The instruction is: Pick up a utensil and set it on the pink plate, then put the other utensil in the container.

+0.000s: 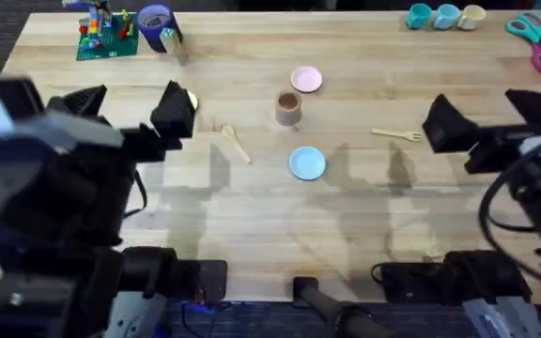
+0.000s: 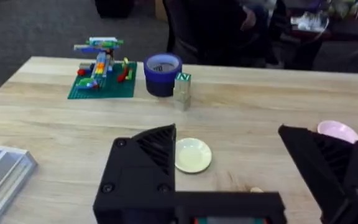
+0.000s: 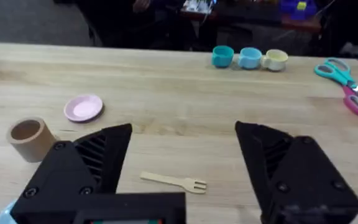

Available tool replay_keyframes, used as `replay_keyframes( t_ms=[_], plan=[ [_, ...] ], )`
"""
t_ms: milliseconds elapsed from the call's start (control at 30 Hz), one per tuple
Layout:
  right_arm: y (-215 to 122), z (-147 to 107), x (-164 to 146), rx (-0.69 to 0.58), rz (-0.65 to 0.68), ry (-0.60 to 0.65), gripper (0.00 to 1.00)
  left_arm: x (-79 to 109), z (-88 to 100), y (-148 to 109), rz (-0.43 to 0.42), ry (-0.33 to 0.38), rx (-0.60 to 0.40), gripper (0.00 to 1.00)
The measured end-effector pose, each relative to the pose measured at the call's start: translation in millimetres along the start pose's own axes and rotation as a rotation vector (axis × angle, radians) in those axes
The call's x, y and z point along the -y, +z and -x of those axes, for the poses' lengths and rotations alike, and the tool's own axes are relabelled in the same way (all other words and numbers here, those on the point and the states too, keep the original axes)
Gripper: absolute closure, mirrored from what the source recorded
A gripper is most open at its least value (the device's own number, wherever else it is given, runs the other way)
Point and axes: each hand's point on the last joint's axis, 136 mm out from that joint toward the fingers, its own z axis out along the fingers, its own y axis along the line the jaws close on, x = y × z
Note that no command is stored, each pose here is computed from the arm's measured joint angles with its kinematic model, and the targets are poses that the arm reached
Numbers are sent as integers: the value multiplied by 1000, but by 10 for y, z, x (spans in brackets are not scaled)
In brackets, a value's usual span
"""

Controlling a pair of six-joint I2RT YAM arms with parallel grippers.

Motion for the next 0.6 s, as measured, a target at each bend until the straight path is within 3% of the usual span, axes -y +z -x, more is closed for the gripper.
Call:
replay_keyframes(
  t_ms=[367, 433, 467, 600],
  plan=[
    [157, 479, 6, -192, 8, -1, 5, 78, 167, 229, -21, 16, -272, 9],
    [180, 499, -7, -248, 18, 0, 5, 113, 173, 250, -37, 16, -329, 9],
    [212, 528, -30, -338, 33, 7, 5, 178, 189, 285, -69, 13, -415, 9],
    [220, 490, -42, -426, 40, 13, 6, 248, 178, 289, -106, 5, -473, 9]
  ],
)
